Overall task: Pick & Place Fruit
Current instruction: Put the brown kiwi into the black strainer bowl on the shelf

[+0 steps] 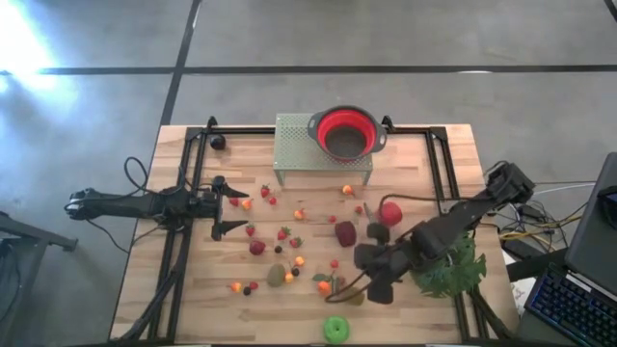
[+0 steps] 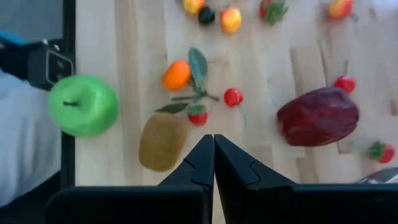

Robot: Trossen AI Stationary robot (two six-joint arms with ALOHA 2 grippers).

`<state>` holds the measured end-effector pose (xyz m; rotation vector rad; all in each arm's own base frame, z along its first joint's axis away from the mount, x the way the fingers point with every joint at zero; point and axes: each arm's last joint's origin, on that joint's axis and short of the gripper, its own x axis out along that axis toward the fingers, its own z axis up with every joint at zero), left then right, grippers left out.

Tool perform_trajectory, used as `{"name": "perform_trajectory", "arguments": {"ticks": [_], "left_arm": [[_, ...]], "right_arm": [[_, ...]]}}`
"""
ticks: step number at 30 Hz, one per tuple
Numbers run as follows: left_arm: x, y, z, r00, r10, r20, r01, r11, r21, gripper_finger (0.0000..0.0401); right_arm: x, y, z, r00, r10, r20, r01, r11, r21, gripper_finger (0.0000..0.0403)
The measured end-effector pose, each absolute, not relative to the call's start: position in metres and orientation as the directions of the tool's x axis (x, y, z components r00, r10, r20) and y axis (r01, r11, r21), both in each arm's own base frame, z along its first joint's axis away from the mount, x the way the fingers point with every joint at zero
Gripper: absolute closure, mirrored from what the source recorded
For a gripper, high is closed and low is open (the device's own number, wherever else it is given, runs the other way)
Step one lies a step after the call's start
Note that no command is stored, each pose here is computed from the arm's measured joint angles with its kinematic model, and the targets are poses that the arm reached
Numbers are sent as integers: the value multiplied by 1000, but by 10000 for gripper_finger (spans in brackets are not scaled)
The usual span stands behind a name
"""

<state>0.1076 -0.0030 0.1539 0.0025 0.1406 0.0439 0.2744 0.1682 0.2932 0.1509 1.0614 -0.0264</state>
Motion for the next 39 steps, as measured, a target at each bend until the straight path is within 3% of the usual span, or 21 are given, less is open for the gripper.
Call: {"name": "perform_trajectory", "arguments": {"ticks": [21,29,39], "left_arm": [[108,-3,154,989,44,-140,-44,999,6,13],[108,-3,154,989,44,-139,-43,999,6,13],[108,-3,154,989,44,-139,-44,999,6,13]], "right_arm": [[282,200,272,368,119,-922,126,976,177,385],[290,206,257,360,113,-926,115,980,164,306],[299,217,219,208,145,-967,86,982,166,198]]}}
